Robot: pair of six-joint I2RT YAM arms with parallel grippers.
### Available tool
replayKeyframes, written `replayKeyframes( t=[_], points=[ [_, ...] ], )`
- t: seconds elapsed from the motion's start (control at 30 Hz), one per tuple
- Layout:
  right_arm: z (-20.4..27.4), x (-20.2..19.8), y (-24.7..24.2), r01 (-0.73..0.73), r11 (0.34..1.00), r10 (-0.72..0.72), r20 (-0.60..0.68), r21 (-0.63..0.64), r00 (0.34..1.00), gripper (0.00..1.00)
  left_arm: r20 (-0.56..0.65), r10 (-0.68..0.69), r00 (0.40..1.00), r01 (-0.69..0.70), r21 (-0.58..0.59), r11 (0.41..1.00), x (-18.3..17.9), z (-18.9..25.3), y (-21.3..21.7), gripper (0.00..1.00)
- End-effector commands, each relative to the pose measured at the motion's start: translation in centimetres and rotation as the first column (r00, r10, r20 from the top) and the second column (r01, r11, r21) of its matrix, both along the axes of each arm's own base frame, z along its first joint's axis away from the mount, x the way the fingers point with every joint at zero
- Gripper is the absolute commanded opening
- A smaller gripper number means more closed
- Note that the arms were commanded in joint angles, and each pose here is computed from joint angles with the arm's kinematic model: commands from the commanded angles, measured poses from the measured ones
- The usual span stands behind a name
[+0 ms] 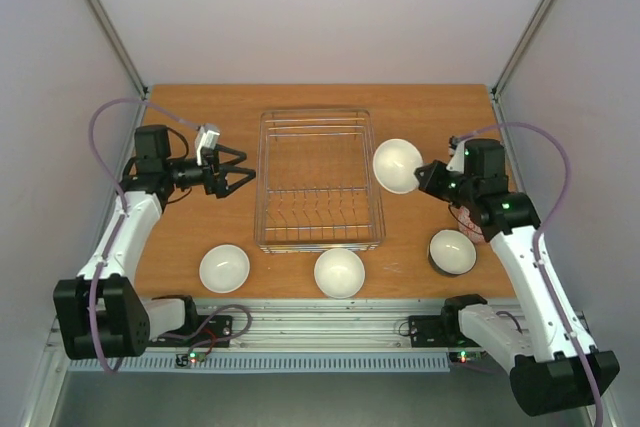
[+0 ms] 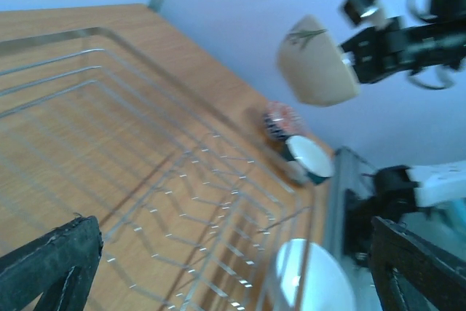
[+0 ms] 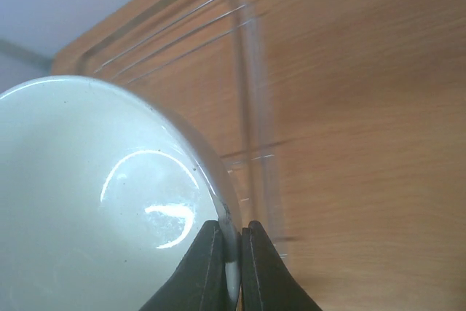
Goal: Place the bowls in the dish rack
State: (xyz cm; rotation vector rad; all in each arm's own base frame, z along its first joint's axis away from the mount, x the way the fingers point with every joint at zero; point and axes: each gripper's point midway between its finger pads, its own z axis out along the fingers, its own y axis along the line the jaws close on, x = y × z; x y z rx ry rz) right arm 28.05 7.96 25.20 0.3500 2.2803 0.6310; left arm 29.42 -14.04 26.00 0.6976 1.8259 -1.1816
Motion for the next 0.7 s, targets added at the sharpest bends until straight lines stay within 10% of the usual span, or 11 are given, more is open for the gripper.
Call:
replayKeyframes(
  t=[0.0, 0.33, 0.67],
  points=[
    [3.4, 0.2, 6.8, -0.283, 0.929, 0.254, 0.145, 0.239, 0.956, 0.01, -0.034, -0.223, 0.974, 0.212, -0.201, 0.956, -2.1, 3.3, -1.0, 0.99],
    [0.6, 0.1, 17.1, -0.463, 0.878, 0.452, 0.106, 0.123, 0.886, 0.01, -0.079, -0.094, 0.992, 0.083, -0.132, 0.988, -1.2, 4.1, -4.6, 0.99],
    [0.8, 0.7, 20.5, -0.516, 0.848, 0.499, 0.145, 0.121, 0.855, 0.01, -0.353, -0.351, 0.867, 0.284, -0.228, 0.931, -2.2, 1.4, -8.9, 1.0]
  ],
)
